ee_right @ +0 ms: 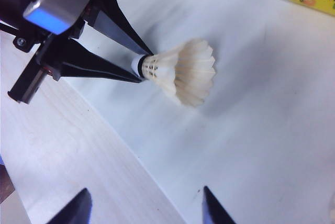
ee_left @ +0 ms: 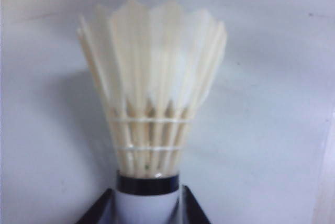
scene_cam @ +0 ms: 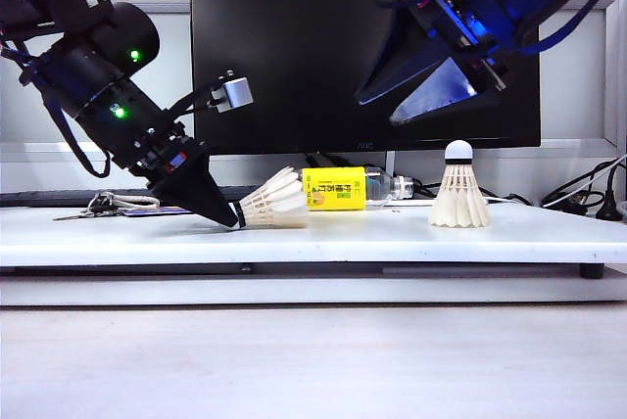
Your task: Stack the badminton balls on the table vertically.
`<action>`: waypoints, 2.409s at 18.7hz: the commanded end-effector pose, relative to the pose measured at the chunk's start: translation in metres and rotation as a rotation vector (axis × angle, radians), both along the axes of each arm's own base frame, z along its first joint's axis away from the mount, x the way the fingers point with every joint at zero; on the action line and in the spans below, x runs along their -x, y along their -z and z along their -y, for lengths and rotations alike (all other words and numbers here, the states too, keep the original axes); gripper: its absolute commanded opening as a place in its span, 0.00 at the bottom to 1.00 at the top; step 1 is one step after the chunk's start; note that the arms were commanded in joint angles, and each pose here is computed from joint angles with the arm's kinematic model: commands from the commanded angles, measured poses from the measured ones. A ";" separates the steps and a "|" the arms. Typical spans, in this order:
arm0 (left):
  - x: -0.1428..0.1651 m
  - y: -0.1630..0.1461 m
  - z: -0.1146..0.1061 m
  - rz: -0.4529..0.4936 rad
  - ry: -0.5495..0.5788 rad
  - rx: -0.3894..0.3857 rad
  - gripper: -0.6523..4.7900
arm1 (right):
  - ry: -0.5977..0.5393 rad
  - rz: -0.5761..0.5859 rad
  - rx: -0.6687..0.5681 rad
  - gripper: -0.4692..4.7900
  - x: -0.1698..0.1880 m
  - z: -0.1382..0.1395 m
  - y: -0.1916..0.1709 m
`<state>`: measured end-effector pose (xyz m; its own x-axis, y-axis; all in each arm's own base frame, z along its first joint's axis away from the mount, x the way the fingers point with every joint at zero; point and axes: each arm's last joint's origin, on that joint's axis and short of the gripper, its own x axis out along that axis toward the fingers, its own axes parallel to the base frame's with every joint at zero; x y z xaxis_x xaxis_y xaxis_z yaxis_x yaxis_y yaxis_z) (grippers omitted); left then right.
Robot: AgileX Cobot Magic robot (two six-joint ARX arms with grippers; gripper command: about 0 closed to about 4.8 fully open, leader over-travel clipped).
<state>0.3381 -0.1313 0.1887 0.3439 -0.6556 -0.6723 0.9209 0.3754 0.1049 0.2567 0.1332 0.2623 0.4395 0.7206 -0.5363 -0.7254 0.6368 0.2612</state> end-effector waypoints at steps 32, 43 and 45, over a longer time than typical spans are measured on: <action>0.045 -0.071 -0.005 -1.025 -0.357 0.409 0.27 | -0.518 0.584 0.551 0.60 0.071 -0.072 -0.004; 0.056 -0.073 -0.006 -1.247 -0.224 0.482 0.28 | -0.457 0.844 0.554 0.60 0.080 -0.083 -0.029; 0.058 -0.072 -0.006 -1.256 -0.220 0.477 0.28 | -0.459 0.866 0.548 0.60 0.080 -0.084 -0.031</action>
<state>0.2818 -0.1247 0.2581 -0.1862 -0.9169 -0.3531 0.2054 0.3151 -0.9266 0.1770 0.2159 0.2883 0.5649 0.6540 -0.5031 -0.7380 0.1277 -0.6626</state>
